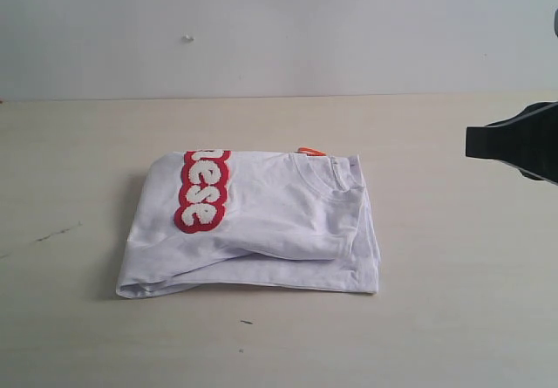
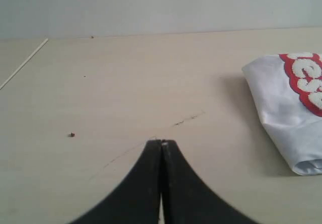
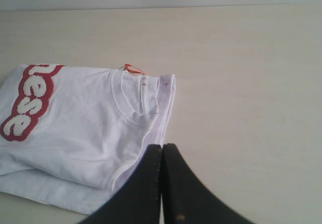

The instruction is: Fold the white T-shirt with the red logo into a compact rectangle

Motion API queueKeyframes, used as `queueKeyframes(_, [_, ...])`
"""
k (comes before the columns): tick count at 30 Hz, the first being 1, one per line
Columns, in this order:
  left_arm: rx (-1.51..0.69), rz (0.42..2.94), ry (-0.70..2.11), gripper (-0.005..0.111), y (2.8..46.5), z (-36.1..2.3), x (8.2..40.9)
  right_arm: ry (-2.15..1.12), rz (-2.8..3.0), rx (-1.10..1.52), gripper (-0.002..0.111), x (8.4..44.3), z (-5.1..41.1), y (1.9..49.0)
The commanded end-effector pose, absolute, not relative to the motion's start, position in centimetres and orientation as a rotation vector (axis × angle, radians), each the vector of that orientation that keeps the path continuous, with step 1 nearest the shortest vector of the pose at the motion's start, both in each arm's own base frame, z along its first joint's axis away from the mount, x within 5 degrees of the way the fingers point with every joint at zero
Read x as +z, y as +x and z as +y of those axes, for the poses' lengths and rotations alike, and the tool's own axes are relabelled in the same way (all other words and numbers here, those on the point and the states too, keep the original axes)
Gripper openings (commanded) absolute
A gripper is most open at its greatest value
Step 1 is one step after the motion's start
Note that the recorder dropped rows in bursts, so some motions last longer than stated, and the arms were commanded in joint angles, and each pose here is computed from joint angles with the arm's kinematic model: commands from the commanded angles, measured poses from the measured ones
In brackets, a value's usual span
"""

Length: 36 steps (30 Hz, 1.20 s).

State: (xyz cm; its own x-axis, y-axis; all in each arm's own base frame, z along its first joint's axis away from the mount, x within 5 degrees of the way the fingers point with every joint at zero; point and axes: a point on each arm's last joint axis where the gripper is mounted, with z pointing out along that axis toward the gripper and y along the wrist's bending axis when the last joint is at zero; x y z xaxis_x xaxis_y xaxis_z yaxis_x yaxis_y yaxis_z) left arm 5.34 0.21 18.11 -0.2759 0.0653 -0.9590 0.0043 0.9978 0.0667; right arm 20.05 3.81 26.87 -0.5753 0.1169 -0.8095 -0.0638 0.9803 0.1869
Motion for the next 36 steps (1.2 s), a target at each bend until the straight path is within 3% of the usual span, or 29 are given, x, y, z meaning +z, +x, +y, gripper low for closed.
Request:
queueKeyframes(1, [0.049, 1.838, 0.043, 0.0, 5.3, 0.2, 18.1, 0.033, 2.16, 0.243, 0.0, 27.0, 3.8, 19.9])
queueKeyframes(9, [0.049, 1.838, 0.043, 0.0, 5.3, 0.2, 18.1, 0.023, 2.159, 0.236, 0.0, 27.0, 3.8, 19.9])
queueKeyframes(25, [0.051, 1.838, 0.044, 0.0, 5.3, 0.2, 18.1, -0.293, 2.153, -0.024, 0.0, 26.5, 3.3, 20.3])
queueKeyframes(36, [0.051, 1.838, 0.044, 0.0, 5.3, 0.2, 18.1, -0.004, 2.107, -0.091, 0.0, 28.5, -0.3, 13.9])
